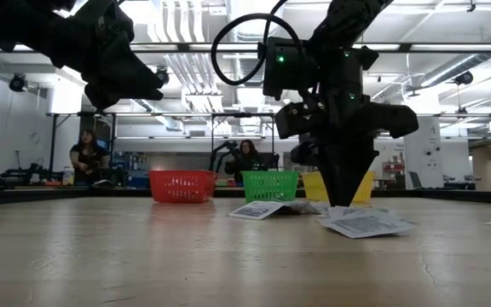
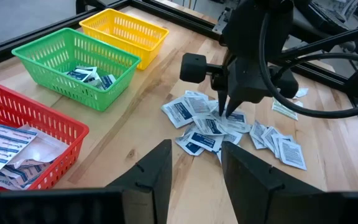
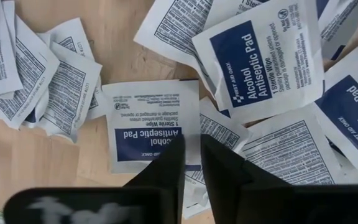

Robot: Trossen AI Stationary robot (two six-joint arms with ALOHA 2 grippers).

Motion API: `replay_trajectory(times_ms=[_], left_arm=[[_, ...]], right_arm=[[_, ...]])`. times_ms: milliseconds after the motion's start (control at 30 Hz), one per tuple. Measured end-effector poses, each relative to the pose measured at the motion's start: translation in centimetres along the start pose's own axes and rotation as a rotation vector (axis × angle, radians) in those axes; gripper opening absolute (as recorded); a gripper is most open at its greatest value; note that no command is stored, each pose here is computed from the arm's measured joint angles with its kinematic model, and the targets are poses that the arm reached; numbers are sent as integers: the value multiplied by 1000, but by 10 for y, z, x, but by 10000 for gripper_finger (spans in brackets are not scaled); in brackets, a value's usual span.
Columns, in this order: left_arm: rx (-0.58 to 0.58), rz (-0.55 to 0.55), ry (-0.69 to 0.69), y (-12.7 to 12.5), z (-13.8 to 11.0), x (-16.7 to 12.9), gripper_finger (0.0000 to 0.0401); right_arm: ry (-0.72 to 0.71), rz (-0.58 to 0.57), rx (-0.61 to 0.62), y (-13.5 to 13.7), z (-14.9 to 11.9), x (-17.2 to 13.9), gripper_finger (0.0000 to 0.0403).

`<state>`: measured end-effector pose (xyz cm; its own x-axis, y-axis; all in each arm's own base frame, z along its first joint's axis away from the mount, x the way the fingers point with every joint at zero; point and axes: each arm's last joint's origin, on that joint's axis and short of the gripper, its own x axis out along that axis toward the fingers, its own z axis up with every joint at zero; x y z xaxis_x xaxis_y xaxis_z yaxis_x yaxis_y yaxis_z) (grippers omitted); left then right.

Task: Pick & Place First Aid Supplies
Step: Put the alcohol pad into the green basket

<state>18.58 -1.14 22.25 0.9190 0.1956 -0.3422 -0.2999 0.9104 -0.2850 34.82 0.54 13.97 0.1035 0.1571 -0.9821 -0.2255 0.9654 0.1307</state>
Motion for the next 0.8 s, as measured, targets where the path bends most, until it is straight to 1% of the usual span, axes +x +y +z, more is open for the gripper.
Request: replay_trajectory(times_ms=[133,367,567,800], left_arm=[[0,0,0,0,0,0,133],[0,0,0,0,0,0,133],[0,0,0,0,0,0,133],[1,0,-1,0,0,0,133]], right_arm=[[2,0,1,0,0,0,37],[11,-18,39,0,-1,0,11],[42,-20,48,0,-4,-2,8],[29,-26,50,2,-6,-12,8]])
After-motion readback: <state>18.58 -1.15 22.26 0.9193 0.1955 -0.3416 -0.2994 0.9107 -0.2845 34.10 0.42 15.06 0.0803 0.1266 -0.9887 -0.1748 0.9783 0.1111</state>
